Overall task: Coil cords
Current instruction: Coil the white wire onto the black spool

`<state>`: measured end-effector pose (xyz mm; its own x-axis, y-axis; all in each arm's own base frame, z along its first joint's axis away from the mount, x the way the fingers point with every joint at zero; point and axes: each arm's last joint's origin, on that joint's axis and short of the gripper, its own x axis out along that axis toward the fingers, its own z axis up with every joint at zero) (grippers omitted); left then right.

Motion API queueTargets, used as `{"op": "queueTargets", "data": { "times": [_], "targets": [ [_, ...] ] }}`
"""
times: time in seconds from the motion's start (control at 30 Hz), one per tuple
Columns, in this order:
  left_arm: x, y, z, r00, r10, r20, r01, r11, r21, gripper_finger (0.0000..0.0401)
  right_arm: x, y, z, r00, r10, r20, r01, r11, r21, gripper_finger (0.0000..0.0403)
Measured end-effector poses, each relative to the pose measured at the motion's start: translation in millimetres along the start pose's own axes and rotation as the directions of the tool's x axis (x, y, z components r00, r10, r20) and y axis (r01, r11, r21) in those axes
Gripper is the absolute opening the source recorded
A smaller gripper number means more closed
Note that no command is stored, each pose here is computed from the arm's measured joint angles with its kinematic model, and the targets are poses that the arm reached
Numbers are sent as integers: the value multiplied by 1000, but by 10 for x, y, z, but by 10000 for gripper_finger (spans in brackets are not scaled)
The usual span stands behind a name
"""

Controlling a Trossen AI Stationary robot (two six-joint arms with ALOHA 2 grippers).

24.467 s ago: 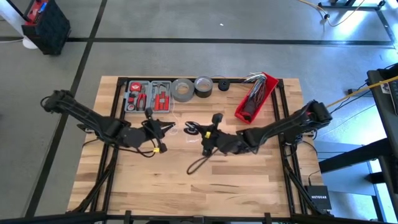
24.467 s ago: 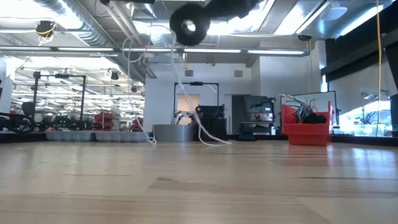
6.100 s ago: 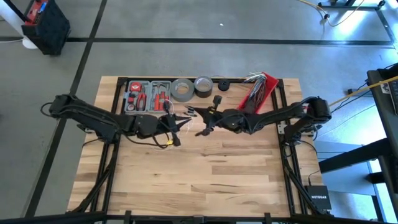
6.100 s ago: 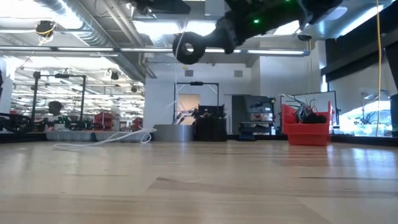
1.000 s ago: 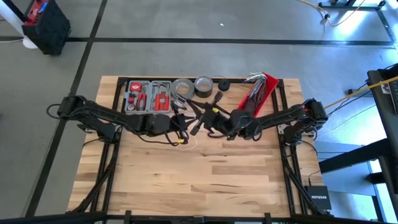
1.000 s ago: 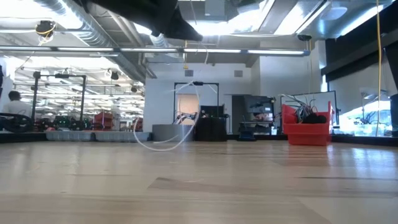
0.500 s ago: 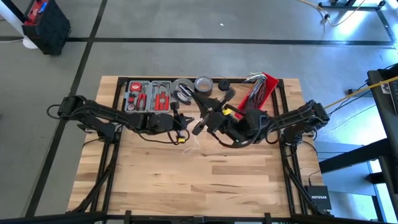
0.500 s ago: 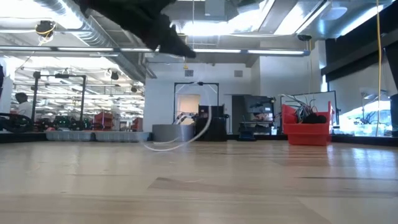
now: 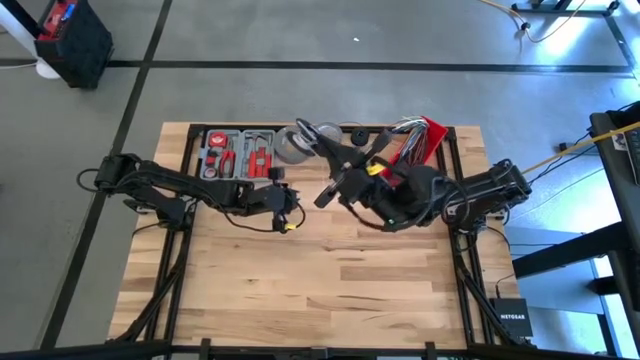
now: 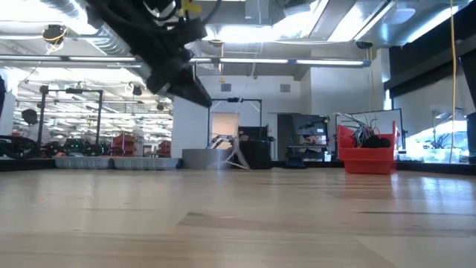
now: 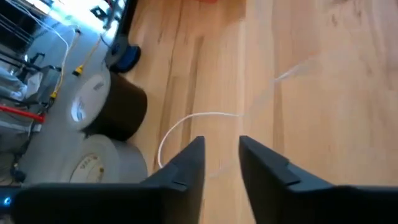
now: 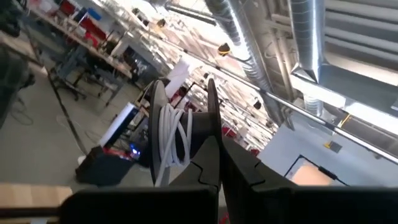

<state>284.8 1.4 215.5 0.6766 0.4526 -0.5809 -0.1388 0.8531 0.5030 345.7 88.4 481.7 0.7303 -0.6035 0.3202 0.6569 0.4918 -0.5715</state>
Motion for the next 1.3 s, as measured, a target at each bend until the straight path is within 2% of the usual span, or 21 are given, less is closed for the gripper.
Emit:
{"op": "queueTargets", "data": {
  "times": [0.2,0.33,0.57,0.7,0.8,0.9,1.03,1.1,1.3],
  "targets": [
    [-201,41,88,1000,-19,-8,19,997,69,142,-7,94,-81,994,28,-101,-34,998,-60,5],
    [-472,129,203,996,-12,92,11,1000,10,147,13,228,-235,986,64,-155,-73,996,-51,5],
    [-828,200,223,969,-14,246,26,999,-48,135,172,483,-799,966,174,-189,-166,984,59,5],
    [-835,187,162,932,13,362,8,998,-59,131,238,629,-1202,948,292,-125,-263,943,207,5],
    [-793,189,113,899,39,436,-5,997,-79,131,229,704,-1464,944,328,-33,-302,900,315,5],
    [-744,190,85,859,-15,511,60,996,-71,131,159,761,-1695,933,350,86,-355,854,381,5],
    [-686,201,110,808,-96,581,173,982,-79,131,4,783,-1894,912,326,250,-408,782,470,5],
    [-638,195,129,796,-104,596,199,975,-95,131,-53,774,-1939,911,289,294,-403,777,484,5],
    [-418,108,216,755,-89,650,234,962,-140,131,-75,785,-1960,912,290,291,-401,784,474,5]
  ]
}}
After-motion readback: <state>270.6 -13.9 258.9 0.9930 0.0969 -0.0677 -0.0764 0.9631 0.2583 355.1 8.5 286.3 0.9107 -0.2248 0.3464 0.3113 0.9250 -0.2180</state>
